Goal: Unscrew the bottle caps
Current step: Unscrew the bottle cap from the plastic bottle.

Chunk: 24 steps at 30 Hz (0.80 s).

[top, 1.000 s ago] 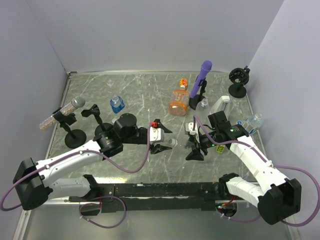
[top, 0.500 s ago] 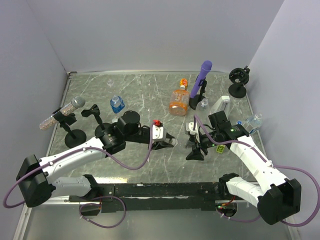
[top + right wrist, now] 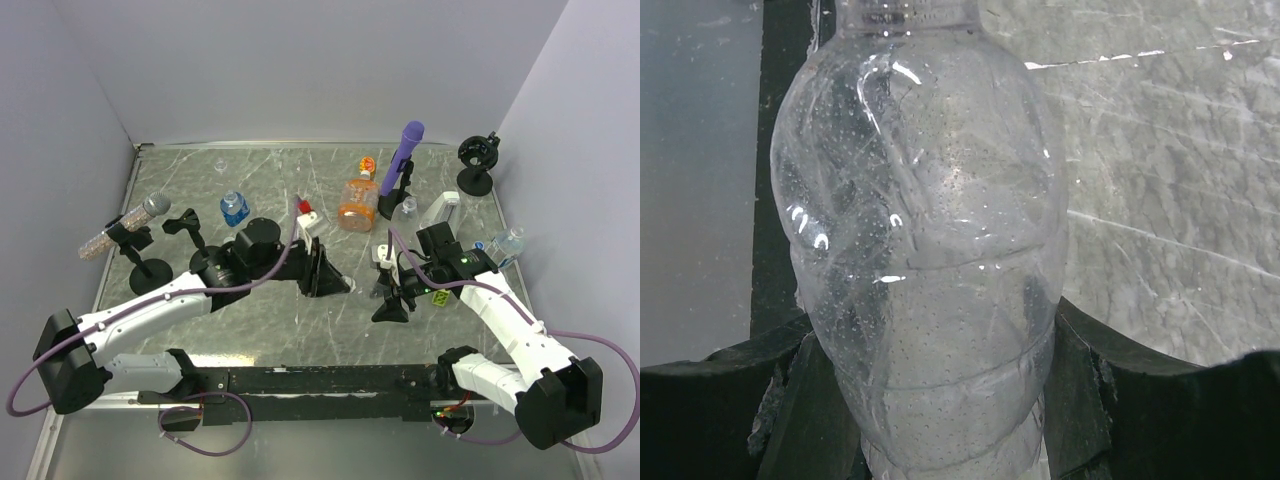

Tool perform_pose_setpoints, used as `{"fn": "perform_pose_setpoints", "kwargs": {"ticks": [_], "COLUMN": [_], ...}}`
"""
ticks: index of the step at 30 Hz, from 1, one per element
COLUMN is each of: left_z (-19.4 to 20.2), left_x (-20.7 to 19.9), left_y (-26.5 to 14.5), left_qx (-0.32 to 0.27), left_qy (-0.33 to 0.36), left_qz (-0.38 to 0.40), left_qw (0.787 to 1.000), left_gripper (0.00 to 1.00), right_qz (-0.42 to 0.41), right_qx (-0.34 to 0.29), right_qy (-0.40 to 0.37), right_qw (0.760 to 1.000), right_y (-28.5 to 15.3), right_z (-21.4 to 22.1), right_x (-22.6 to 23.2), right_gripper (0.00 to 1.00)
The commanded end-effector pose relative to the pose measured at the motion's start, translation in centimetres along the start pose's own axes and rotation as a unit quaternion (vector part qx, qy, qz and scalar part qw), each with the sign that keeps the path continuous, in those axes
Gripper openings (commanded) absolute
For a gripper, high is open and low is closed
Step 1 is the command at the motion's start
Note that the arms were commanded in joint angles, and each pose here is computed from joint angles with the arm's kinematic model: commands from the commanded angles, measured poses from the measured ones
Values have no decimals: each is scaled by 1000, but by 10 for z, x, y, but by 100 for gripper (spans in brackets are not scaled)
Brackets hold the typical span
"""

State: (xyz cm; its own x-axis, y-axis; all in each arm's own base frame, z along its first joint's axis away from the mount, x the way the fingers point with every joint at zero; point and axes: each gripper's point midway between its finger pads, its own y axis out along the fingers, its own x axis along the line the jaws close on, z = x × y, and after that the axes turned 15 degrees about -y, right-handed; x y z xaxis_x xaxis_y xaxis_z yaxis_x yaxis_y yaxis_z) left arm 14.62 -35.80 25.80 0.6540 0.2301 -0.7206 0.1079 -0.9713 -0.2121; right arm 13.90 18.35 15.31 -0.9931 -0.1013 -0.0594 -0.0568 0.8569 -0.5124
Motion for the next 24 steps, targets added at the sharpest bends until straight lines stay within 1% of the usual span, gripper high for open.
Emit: {"fn": "perform_pose_setpoints", "kwargs": {"ticks": [1,2,4,5,9,11,12,13,14,17,18,20,22,24], "left_z": [-6,-7,-16,-16,-18,-16,-14,-11,-9,-8,-9,-15,-21,-28], "left_x": [-28,-27,-38,-36,-33,-23,-19,-15,-15,-16,-18,-18,-20,-26], "left_y": [-1,-1,-2,-1,4,7,9,11,13,15,13,6,-5,-21], "left_qx": [-17,-40,-74,-82,-91,-98,-94,-91,-85,-79,-82,-96,-115,-135], "left_qy": [-262,-301,-312,-322,-324,-326,-321,-316,-314,-300,-292,-275,-246,-209], "left_qz": [7,2,6,-16,-59,-83,-87,-91,-90,-83,-79,-85,-90,-82], "left_qw": [965,953,947,943,940,937,938,940,941,947,950,953,958,965], "left_gripper": [1,1,1,1,1,1,1,4,15,60,69,81,87,91], "right_qz": [6,7,8,9,10,10,10,11,11,12,15,18,22,26], "right_qx": [-5,-6,-4,-3,-1,1,1,2,2,4,3,3,1,0], "right_qy": [-26,-27,-27,-26,-23,-22,-22,-21,-21,-17,-17,-15,-13,-13], "right_qw": [1000,1000,1000,1000,1000,1000,1000,1000,1000,1000,1000,1000,1000,1000], "right_y": [1,1,1,1,1,1,1,1,1,1,0,-1,-3,-5], "right_z": [-1,-1,0,1,3,4,5,5,6,8,8,8,9,8], "right_x": [-6,-6,-6,-7,-8,-8,-8,-8,-9,-9,-10,-10,-12,-13], "right_gripper": [17,17,17,17,17,17,17,17,17,17,17,17,17,17]}}
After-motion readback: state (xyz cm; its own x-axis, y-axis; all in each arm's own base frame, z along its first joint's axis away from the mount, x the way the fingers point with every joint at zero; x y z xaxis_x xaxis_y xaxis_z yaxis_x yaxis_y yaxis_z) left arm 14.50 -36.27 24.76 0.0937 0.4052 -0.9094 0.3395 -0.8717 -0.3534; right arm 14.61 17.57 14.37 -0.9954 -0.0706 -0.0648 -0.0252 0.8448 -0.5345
